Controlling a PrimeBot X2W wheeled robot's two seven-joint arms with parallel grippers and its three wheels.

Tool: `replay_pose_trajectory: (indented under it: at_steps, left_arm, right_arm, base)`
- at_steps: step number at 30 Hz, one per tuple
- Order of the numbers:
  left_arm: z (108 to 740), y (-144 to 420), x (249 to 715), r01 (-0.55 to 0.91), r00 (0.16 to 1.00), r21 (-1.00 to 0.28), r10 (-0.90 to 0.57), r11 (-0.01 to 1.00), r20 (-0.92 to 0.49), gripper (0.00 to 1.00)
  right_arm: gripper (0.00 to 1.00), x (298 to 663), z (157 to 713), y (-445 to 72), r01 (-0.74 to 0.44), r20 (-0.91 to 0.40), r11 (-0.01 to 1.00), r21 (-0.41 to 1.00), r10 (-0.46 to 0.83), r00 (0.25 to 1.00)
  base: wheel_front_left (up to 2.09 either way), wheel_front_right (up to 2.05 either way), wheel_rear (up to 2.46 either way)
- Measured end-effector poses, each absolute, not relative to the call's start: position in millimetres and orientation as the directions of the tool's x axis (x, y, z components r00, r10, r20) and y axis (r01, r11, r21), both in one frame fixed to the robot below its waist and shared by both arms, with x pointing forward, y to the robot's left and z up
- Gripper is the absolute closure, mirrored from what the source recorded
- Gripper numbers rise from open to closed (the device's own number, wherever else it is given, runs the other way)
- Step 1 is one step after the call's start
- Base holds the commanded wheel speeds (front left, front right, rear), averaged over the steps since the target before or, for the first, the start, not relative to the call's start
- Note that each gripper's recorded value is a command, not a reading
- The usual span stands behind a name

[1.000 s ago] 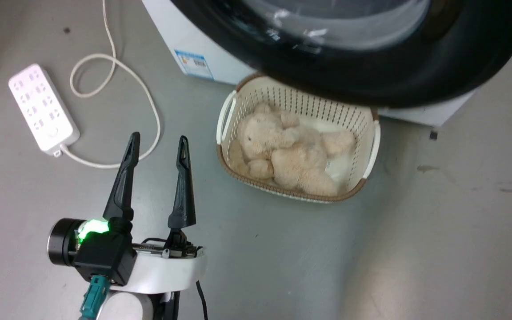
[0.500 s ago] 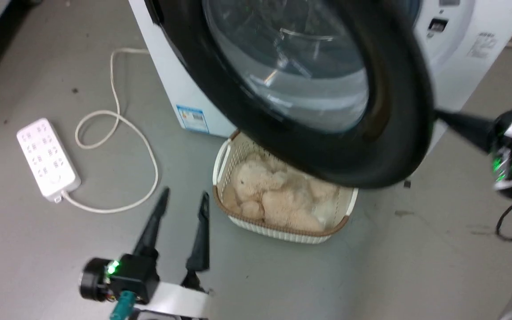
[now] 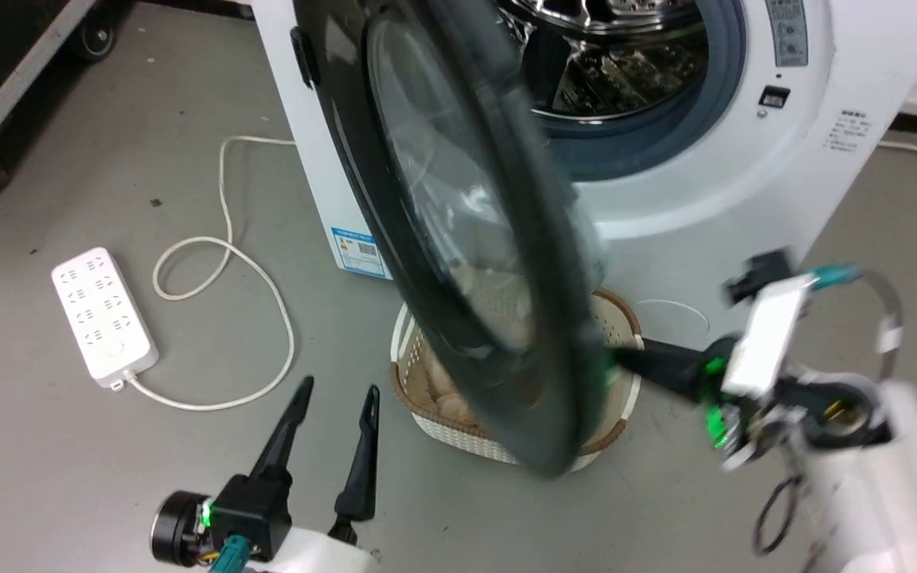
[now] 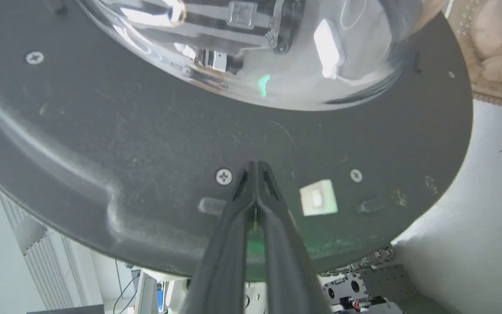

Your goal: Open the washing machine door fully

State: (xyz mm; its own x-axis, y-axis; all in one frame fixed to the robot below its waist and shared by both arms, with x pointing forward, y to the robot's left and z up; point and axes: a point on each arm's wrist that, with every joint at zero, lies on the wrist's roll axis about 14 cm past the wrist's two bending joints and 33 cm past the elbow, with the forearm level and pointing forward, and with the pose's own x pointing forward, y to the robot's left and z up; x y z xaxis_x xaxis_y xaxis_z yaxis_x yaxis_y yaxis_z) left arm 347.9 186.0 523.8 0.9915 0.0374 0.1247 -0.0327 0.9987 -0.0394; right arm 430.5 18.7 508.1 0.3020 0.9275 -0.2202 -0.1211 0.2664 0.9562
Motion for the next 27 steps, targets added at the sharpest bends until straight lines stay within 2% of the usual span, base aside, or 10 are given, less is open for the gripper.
replay_pose_trajectory:
  at_steps: [11, 12, 13, 14, 17, 21, 22, 24, 25, 27]
  left_arm:
    - [516.2, 191.5, 331.6, -0.024, 0.995, -0.076, 0.031, 0.997, 0.091, 0.00]
    - [516.2, 191.5, 331.6, -0.024, 0.995, -0.076, 0.031, 0.997, 0.091, 0.00]
    - [516.3, 191.7, 330.9, -0.024, 0.995, -0.077, 0.031, 0.997, 0.092, 0.00]
    - [516.1, 191.8, 330.4, -0.022, 0.996, -0.077, 0.029, 0.997, 0.090, 0.00]
    - [517.4, 191.1, 329.8, -0.018, 0.995, -0.082, 0.026, 0.996, 0.094, 0.00]
    - [522.8, 187.8, 330.7, -0.003, 0.993, -0.092, 0.014, 0.996, 0.114, 0.00]
    - [522.8, 187.8, 330.7, -0.003, 0.993, -0.092, 0.014, 0.996, 0.114, 0.00]
    - [524.6, 186.7, 332.5, 0.002, 0.993, -0.108, 0.011, 0.994, 0.120, 0.00]
    - [526.5, 183.4, 335.8, 0.020, 0.993, -0.123, -0.005, 0.992, 0.121, 0.00]
    - [528.8, 185.0, 338.3, 0.021, 0.992, -0.126, -0.005, 0.992, 0.125, 0.00]
  right_arm:
    - [1.00, 366.9, 510.8, 74.2, -0.177, -0.148, 0.184, 0.967, 0.969, 0.198]
    - [0.75, 366.9, 510.8, 74.2, -0.177, -0.148, 0.184, 0.967, 0.969, 0.198]
    - [0.28, 369.1, 510.9, 72.8, -0.179, -0.148, 0.189, 0.966, 0.964, 0.221]
    - [0.00, 375.9, 510.9, 66.6, -0.190, -0.157, 0.214, 0.958, 0.949, 0.274]
    - [0.00, 386.2, 513.8, 54.7, -0.201, -0.158, 0.239, 0.950, 0.923, 0.350]
    - [0.00, 422.5, 536.5, -5.3, -0.336, -0.149, 0.441, 0.832, 0.762, 0.630]
    - [0.00, 422.5, 536.5, -5.3, -0.336, -0.149, 0.441, 0.832, 0.762, 0.630]
    - [0.00, 429.8, 552.5, -32.4, -0.410, -0.117, 0.561, 0.719, 0.679, 0.725]
    - [0.00, 429.2, 580.1, -65.4, -0.486, -0.005, 0.707, 0.513, 0.568, 0.823]
    - [0.00, 424.8, 592.1, -87.1, -0.490, 0.074, 0.786, 0.376, 0.501, 0.862]
  base:
    - [0.00, 0.00, 0.00]
    - [0.00, 0.00, 0.00]
    - [0.00, 0.00, 0.00]
    - [0.00, 0.00, 0.00]
    - [0.00, 0.00, 0.00]
    - [0.00, 0.00, 0.00]
    - [0.00, 0.00, 0.00]
    - [0.00, 0.00, 0.00]
    - [0.00, 0.00, 0.00]
    - [0.00, 0.00, 0.00]
